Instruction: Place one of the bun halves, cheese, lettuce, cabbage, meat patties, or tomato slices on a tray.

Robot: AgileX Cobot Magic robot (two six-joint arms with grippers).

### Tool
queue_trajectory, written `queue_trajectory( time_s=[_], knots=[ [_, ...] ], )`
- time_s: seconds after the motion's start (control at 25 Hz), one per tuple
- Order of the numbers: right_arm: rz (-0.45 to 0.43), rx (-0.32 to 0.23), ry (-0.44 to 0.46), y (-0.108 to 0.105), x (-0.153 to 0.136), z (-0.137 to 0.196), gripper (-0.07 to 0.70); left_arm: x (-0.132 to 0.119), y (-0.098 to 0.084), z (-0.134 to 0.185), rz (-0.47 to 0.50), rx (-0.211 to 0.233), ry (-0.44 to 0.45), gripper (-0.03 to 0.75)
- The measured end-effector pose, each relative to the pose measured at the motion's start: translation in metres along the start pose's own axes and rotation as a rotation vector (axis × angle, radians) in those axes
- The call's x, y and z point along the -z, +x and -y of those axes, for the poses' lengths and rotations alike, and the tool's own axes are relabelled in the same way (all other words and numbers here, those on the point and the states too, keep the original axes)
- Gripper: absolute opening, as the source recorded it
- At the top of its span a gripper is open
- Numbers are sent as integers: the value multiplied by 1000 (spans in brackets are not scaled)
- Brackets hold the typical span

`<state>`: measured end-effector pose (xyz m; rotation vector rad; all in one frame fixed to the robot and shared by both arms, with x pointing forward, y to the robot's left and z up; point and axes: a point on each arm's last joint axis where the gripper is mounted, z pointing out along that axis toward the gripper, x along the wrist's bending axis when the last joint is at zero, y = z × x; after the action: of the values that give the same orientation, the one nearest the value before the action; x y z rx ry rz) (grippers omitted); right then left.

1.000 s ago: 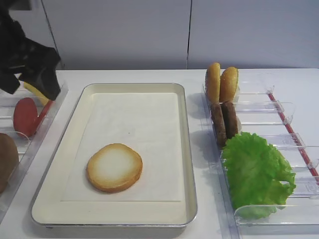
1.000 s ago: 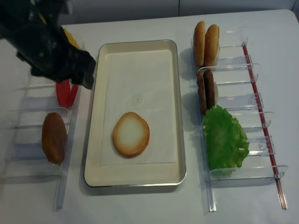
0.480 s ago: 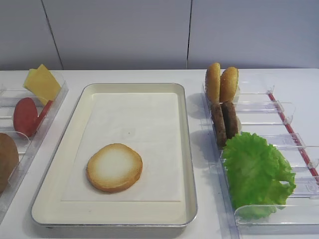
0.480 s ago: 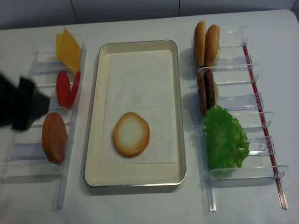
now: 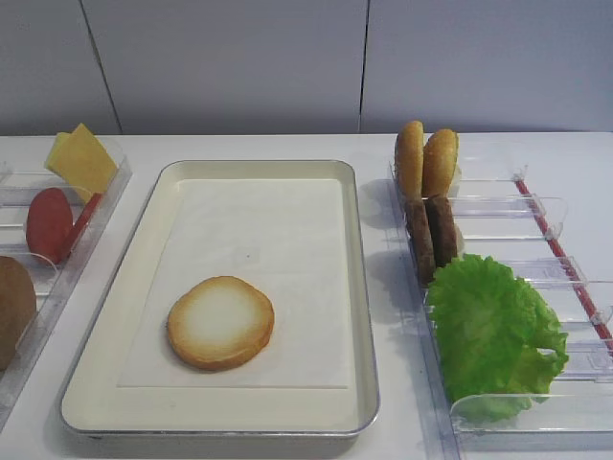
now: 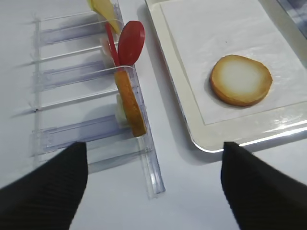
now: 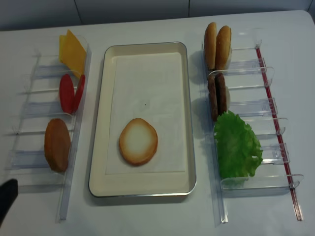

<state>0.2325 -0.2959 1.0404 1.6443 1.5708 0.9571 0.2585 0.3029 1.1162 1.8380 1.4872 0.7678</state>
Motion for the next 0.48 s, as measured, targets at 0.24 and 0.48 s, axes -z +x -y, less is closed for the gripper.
queue_trajectory(
  time_s=[0.24,0.48],
  knots=[
    [0,0,0,0,0,0,505,-9,-4,38,37,14,-11,556],
    [0,2,0,0,0,0,505,-22,-6,69,42,16,1,557]
  ],
)
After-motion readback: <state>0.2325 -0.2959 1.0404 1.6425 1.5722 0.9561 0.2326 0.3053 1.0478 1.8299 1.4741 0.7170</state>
